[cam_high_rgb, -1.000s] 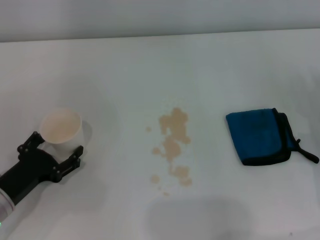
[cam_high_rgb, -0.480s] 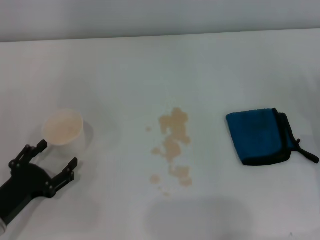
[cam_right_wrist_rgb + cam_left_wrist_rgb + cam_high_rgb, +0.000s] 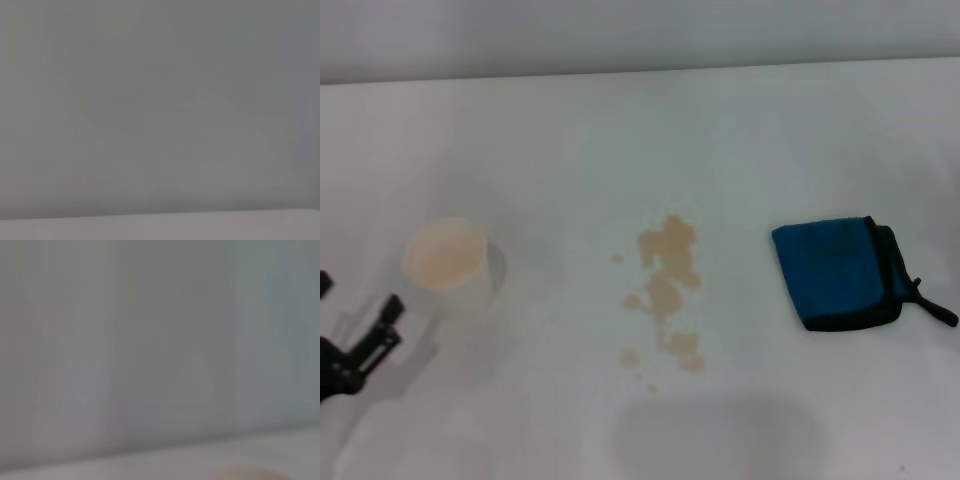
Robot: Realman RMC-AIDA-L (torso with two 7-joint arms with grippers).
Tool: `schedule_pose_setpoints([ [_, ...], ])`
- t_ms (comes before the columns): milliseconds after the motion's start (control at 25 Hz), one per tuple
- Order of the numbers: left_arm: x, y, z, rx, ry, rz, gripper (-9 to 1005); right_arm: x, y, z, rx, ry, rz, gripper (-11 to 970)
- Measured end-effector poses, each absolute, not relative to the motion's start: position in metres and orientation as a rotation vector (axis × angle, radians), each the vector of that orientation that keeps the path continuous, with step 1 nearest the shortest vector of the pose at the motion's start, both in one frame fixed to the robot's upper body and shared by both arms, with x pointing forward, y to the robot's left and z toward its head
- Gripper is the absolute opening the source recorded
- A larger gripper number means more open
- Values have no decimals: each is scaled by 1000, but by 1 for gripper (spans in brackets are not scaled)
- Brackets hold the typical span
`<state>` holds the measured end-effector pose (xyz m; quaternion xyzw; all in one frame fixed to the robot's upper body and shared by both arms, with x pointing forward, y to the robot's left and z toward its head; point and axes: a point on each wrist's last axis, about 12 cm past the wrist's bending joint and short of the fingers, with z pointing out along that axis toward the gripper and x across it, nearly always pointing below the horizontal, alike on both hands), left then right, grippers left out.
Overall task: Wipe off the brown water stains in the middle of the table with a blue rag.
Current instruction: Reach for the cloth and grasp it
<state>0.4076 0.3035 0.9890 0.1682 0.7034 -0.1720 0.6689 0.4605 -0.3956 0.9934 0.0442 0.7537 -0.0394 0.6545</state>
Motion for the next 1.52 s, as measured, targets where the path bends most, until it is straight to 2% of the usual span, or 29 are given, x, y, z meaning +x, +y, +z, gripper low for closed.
schedule_pose_setpoints([
  [320, 392, 319, 1004, 211, 1448, -330, 875, 444, -388, 1008, -37, 1566, -11, 390],
  [480, 388, 338, 1011, 99, 1394, -220, 876, 429, -385, 1026, -66, 1408, 65, 390],
  [800, 397, 373, 1018, -76, 1354, -10, 876, 416, -388, 1054, -69, 1276, 428, 391],
  [1080, 404, 383, 1024, -122, 1317, 38, 873, 435, -409, 1069, -60, 1672, 803, 391],
  [1240, 409, 384, 1025, -128, 1314, 42, 873, 443, -411, 1080, -62, 1801, 882, 398],
  [1280, 414, 384, 1025, -129, 1323, 41, 873, 453, -407, 1088, -78, 1907, 933, 405],
  [1520, 424, 384, 1024, -133, 1348, 41, 875, 486, -380, 1099, -197, 2190, 978, 454],
])
